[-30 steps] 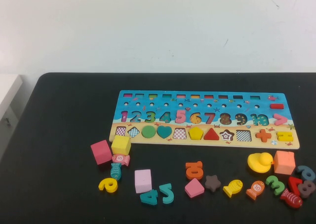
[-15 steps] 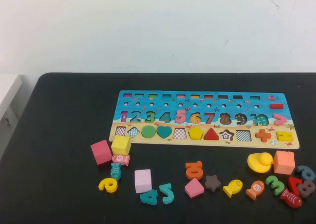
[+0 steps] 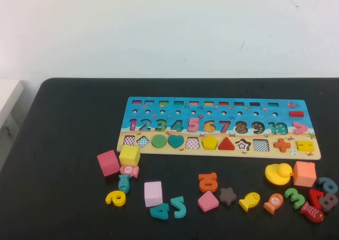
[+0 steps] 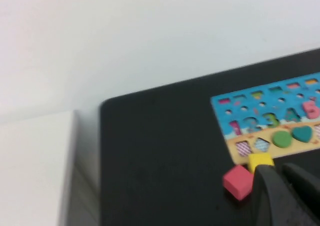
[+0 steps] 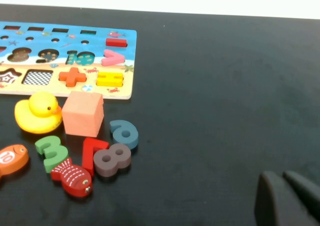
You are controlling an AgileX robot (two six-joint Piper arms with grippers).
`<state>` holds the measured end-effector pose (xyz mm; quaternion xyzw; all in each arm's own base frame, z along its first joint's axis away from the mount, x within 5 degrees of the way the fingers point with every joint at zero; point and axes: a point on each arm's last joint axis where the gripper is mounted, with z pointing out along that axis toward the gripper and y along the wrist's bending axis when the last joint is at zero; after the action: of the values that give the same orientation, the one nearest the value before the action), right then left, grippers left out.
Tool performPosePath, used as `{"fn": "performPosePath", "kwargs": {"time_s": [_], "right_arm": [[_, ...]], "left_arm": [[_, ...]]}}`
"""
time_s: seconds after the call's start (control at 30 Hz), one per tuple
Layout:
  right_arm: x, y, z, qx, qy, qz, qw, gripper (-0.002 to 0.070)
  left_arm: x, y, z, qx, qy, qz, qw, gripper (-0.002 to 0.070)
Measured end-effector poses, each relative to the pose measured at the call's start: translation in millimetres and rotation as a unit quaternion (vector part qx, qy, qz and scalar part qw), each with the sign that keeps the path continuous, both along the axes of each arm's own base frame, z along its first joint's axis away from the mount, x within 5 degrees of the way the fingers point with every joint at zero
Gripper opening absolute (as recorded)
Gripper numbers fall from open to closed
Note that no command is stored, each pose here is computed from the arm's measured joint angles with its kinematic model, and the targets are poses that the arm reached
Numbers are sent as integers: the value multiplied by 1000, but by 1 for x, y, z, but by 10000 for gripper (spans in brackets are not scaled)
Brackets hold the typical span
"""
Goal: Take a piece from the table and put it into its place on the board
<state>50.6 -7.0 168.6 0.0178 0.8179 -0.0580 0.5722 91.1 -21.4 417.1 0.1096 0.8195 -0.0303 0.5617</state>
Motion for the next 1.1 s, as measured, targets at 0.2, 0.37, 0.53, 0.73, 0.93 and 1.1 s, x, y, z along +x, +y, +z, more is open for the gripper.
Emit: {"fn": "performPosePath", "kwargs": {"time_s": [0.2, 0.37, 0.53, 0.73, 0.93, 1.1], "right_arm": [[0, 0, 0, 0, 0, 0, 1000, 19], [0, 0, 0, 0, 0, 0, 1000, 18], [0, 0, 0, 0, 0, 0, 1000, 19], [0, 0, 0, 0, 0, 0, 1000, 19], [0, 0, 0, 0, 0, 0, 1000, 19], [0, 0, 0, 0, 0, 0, 1000, 19]], "left_arm": [[3, -9, -43, 2, 6, -32, 999, 0], [5, -10, -68, 24, 48, -29, 998, 0], [2, -3, -87, 58, 116, 1, 992, 0], [-5, 4, -93, 71, 151, 22, 986, 0], [-22, 18, -87, 40, 121, 37, 991, 0], [-47, 41, -80, -7, 64, 119, 991, 0]]}}
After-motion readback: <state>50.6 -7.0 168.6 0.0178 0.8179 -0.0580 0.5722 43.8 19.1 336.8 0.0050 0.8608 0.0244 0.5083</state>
